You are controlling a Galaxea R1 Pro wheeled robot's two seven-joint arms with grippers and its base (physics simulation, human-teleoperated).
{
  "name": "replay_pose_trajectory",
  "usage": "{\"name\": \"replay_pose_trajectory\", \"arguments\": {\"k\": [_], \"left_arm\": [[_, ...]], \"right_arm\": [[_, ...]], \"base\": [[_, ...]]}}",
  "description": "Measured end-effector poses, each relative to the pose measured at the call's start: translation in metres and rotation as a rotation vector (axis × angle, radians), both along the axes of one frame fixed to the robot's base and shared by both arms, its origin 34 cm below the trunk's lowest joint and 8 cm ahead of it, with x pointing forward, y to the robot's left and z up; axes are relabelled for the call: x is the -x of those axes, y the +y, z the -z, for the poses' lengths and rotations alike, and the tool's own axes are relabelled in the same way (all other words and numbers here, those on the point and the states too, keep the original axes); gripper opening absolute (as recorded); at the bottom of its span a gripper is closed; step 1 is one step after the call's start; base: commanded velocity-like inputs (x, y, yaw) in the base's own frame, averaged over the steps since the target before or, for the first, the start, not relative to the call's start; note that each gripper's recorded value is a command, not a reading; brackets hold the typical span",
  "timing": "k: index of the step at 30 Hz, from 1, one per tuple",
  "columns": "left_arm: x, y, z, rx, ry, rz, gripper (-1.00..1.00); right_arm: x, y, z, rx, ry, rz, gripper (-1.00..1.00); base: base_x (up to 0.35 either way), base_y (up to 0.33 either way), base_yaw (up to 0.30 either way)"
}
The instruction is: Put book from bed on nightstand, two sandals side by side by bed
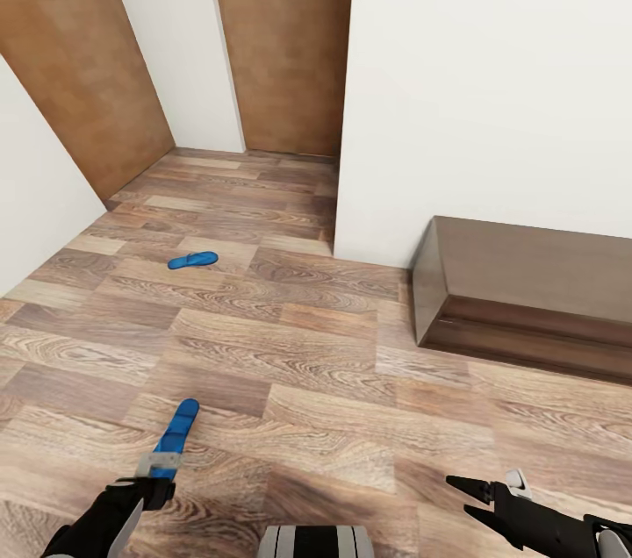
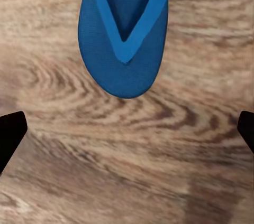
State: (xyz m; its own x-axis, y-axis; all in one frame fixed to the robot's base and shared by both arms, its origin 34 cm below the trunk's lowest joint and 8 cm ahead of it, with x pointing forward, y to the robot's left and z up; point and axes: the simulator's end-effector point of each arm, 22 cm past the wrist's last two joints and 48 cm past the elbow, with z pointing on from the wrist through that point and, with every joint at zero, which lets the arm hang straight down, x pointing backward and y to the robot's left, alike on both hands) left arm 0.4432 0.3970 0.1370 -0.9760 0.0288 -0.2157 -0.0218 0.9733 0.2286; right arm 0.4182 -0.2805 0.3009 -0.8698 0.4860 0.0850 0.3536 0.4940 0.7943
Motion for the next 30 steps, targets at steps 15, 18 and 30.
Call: {"name": "replay_pose_trajectory", "arguments": {"k": [15,18,30], "left_arm": [[-0.0024,0.0002,-0.0005,-0.001,-0.012,0.003,1.0],[-0.0024,0.0002,-0.0006,-0.001,-0.012,0.003,1.0],[-0.0024,0.0,-0.0005,-0.001,-0.012,0.004,1.0]], "right_arm": [[0.0,0.0,0.0,0.0,0.0,0.0,1.0],[0.0001,0.0,-0.0001,0.0,0.0,0.0,1.0],[0.0,0.0,0.0,0.0,0.0,0.0,1.0]], "base": [[0.093,0.002,0.0],[0.094,0.0,0.0],[0.141,0.0,0.0]]}}
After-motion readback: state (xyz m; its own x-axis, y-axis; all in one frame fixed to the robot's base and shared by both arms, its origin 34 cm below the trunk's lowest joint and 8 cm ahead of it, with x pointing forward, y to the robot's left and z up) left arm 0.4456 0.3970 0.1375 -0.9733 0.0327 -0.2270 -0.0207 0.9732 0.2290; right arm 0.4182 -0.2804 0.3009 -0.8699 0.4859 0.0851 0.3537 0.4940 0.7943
